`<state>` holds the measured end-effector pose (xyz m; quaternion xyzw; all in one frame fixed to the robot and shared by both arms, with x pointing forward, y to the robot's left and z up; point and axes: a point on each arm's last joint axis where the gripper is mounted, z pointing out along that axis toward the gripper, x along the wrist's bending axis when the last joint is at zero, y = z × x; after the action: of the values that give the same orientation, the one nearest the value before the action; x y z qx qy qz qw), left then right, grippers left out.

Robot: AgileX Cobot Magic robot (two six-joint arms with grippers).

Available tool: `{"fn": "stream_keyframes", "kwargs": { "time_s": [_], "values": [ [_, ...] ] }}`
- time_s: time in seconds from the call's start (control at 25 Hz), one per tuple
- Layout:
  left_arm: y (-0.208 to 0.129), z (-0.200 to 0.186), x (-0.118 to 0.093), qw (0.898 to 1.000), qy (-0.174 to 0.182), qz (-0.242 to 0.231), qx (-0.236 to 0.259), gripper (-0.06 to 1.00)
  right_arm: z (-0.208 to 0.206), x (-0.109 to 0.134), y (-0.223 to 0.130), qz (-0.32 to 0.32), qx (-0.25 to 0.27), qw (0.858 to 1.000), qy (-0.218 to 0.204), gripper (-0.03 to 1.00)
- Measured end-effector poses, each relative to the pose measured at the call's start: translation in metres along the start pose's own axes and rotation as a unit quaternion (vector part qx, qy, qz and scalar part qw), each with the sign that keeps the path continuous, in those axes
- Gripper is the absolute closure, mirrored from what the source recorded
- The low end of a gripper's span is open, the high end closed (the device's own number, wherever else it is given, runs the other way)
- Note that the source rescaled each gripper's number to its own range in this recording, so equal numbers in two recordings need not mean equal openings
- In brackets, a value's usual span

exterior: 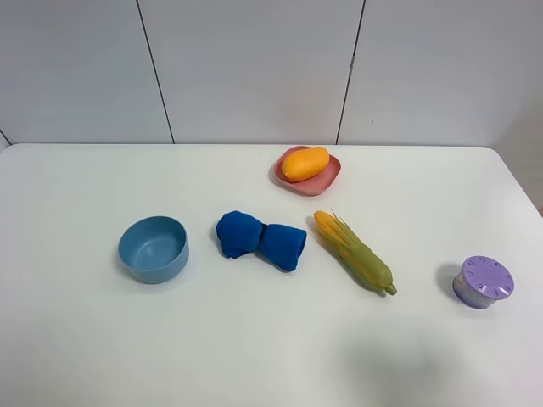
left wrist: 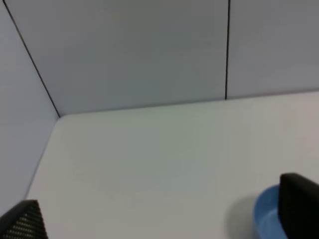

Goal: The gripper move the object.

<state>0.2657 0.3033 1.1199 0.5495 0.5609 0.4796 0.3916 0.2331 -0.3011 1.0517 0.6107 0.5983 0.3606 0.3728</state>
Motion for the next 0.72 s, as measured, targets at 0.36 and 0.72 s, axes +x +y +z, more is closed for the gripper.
{"fn": "stream_keyframes", "kwargs": {
  "time_s": [0.36,0.72],
  "values": [
    [-0.029,-0.033,-0.004,1.000,0.001,0.002,-0.021,0.12,0.000,0.000,0.000,0.000,0.000,1.000,0.000,-0.03],
    [-0.065,-0.023,-0.006,0.995,-0.004,0.007,0.100,0.12,0.000,0.000,0.000,0.000,0.000,1.000,0.000,-0.03]
  ]
}}
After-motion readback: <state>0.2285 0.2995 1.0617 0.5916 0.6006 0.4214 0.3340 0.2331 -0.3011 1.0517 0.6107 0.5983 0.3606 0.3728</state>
